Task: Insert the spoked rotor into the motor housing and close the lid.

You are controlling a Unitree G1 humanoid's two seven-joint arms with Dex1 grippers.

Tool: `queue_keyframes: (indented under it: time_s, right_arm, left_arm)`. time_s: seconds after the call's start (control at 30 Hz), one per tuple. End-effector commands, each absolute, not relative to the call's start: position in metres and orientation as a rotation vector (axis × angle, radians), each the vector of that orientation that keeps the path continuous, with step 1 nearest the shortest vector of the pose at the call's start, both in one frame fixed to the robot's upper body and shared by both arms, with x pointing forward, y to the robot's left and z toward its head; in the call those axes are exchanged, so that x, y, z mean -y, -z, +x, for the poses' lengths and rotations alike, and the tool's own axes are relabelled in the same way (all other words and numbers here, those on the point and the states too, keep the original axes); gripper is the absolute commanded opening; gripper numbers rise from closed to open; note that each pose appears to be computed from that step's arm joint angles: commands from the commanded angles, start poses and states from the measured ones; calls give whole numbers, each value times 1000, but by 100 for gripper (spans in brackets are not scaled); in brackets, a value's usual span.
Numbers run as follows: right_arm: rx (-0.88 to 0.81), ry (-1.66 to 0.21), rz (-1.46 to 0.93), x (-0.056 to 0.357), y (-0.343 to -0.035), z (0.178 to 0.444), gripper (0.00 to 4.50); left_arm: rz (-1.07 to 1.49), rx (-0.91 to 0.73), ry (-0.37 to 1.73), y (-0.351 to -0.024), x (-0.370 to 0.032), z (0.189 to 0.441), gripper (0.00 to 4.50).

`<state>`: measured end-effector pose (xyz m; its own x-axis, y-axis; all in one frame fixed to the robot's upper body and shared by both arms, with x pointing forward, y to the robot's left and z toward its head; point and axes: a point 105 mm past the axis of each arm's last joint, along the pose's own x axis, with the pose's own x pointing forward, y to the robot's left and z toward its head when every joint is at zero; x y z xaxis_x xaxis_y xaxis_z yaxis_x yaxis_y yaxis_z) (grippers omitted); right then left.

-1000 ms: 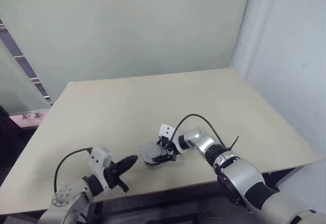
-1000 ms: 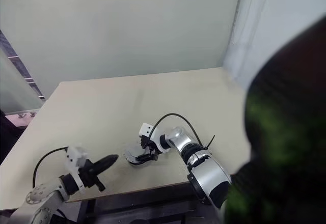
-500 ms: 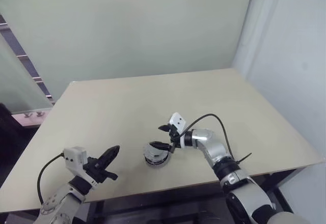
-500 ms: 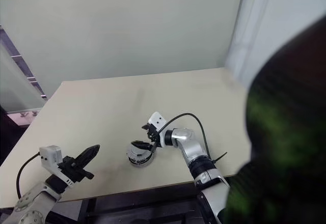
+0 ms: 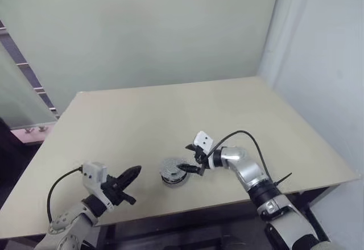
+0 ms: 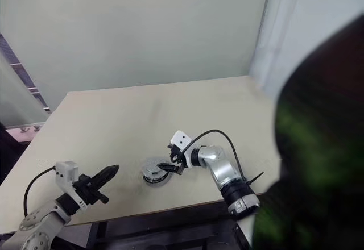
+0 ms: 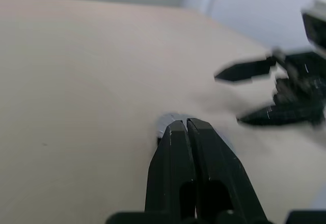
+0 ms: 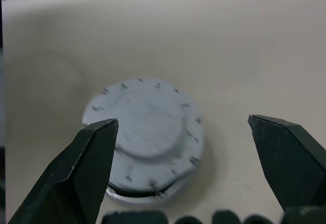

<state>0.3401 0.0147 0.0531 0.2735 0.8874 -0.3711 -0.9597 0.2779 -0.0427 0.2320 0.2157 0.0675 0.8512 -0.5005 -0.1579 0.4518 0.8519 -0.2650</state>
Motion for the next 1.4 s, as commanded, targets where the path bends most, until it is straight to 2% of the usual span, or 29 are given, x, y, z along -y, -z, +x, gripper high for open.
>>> queue_keyframes:
  time_s: [0.03,0.47,1.4]
  right_arm:
    - [-265,-1325,-305,-23,-66,345,446]
    - [-341,-1491,-355,-49,-54,340,446]
    - [-376,-1459,-399,-66,-38,337,446]
  left_arm:
    - [-162,-186,544,-82,-211,230,0]
    - [-116,-230,544,-85,-211,211,0]
    - [-109,-221,546,-89,-203,204,0]
